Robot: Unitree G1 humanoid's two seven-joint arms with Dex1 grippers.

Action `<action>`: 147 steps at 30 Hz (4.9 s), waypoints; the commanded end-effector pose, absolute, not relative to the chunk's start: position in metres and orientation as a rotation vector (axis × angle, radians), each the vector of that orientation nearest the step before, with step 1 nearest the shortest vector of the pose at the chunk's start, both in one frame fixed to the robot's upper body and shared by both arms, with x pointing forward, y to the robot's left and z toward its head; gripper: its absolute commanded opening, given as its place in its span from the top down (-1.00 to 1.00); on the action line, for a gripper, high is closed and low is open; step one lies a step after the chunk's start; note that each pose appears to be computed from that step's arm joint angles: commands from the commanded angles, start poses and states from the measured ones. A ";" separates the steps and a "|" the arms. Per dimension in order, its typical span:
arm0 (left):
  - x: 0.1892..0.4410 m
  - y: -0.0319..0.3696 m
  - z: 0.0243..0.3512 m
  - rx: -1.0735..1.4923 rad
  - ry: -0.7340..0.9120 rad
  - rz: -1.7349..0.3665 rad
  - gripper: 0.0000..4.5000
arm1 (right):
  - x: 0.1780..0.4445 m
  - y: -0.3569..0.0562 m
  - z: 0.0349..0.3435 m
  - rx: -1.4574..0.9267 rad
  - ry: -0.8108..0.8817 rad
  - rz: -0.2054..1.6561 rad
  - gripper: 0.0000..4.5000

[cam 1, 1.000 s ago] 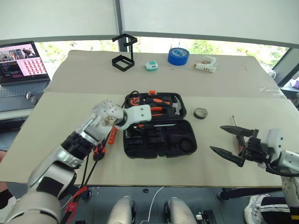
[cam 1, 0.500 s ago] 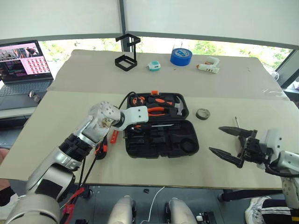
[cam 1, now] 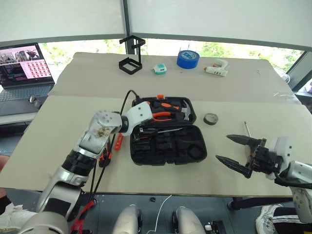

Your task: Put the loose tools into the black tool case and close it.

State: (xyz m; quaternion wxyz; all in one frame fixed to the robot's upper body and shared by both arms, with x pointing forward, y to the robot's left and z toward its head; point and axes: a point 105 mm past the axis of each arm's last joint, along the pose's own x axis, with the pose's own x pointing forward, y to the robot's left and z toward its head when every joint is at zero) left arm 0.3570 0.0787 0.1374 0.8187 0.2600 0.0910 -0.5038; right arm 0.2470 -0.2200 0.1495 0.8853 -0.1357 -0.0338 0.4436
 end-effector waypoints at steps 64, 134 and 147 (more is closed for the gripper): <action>0.220 0.145 0.181 0.160 -0.240 -1.270 -1.00 | 0.280 -0.356 0.088 -0.251 0.710 0.084 -0.33; 0.226 0.191 0.152 0.157 -0.146 -0.827 -1.00 | 0.354 -0.091 0.159 -0.605 -0.023 1.448 0.99; 0.227 0.186 0.160 0.201 -0.120 -0.823 -1.00 | 0.356 -0.084 0.110 -0.662 0.093 1.473 0.99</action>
